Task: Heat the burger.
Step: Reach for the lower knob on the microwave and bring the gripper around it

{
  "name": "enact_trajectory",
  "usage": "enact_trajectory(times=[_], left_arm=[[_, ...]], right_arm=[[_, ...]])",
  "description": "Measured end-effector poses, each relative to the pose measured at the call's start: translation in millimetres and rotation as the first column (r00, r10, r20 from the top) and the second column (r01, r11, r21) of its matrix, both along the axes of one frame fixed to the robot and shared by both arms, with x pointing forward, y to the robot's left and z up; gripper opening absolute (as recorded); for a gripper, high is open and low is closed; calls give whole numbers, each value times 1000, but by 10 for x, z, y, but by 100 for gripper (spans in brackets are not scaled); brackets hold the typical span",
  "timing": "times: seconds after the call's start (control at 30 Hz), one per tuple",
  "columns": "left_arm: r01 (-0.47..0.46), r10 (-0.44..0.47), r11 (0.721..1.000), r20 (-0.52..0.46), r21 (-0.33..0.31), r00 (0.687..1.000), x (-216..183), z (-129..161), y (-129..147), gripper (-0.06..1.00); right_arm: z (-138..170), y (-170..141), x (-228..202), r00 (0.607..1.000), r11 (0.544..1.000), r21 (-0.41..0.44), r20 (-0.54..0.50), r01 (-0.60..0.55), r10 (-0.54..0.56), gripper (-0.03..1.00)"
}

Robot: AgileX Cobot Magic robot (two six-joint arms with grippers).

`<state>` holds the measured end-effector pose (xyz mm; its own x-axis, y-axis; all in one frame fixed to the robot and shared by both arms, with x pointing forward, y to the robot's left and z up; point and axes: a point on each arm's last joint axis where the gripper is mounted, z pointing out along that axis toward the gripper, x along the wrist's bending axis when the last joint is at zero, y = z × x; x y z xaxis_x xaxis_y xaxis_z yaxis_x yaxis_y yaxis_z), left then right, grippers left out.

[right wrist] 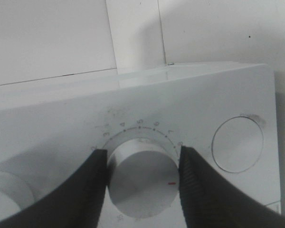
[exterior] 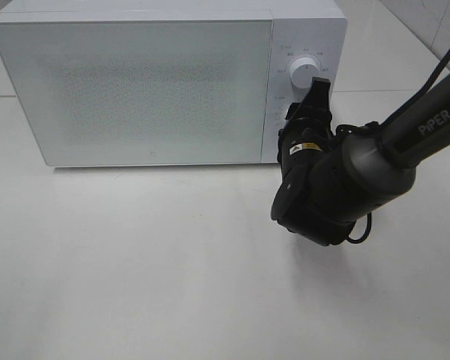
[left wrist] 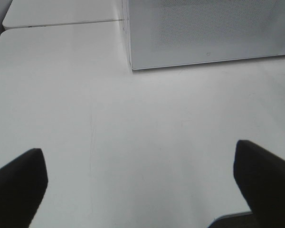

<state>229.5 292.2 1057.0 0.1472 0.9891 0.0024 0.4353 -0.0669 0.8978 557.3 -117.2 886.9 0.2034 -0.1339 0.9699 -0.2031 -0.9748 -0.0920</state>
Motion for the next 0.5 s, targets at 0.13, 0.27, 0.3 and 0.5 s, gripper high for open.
enact_trajectory(times=[0.13,0.27,0.3,0.5], left_arm=[[0,0,1000,0,0,1000,0,0,0,99],[0,0,1000,0,0,1000,0,0,0,99],[0,0,1000,0,0,1000,0,0,0,99],[0,0,1000,0,0,1000,0,0,0,99]], right_arm=[[-1,-2,-1,1000,1000,-16,-4,-1,1,45],[-3,-7,-2,1000,999,-34,-10,0,0,45],[-12,-16,-12,1000,998,-57,-16,-6,5,45],[25,-117,-131,999,992,-124,-26,-24,21,63]])
